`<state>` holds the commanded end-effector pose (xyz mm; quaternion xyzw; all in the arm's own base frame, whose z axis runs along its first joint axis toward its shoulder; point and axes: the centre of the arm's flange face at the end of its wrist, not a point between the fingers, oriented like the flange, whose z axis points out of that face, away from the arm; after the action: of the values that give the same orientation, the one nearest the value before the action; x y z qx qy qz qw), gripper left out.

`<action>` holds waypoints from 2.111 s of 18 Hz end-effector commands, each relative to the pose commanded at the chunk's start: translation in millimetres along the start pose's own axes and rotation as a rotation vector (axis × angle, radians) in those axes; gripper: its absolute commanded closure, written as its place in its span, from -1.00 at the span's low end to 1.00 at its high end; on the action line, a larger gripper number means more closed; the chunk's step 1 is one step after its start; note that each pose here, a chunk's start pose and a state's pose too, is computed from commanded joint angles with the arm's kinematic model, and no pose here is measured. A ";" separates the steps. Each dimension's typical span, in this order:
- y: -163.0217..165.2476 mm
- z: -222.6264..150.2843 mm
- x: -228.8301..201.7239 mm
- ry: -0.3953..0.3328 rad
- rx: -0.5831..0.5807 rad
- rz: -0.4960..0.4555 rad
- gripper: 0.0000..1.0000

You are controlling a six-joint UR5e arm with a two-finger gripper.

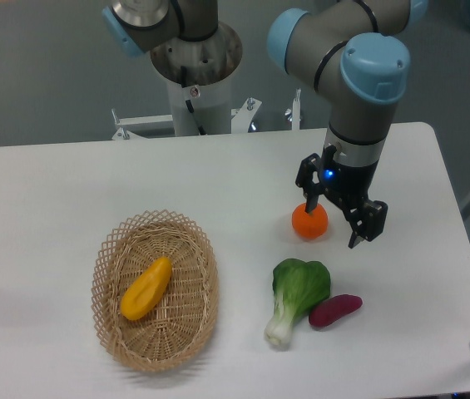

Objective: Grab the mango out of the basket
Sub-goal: 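Move the open gripper from beside the orange over the wicker basket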

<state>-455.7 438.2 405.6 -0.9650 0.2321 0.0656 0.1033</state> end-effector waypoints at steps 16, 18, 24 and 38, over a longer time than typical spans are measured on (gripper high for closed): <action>-74.6 -2.1 45.0 0.014 0.023 -0.184 -1.00; -90.2 0.4 54.2 0.023 0.026 -0.201 -1.00; -129.3 13.5 88.3 0.027 0.040 -0.245 -1.00; -221.7 127.2 183.2 0.062 -0.020 -0.380 -1.00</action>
<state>-201.6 581.0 287.7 -0.9940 0.0480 0.0175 0.0971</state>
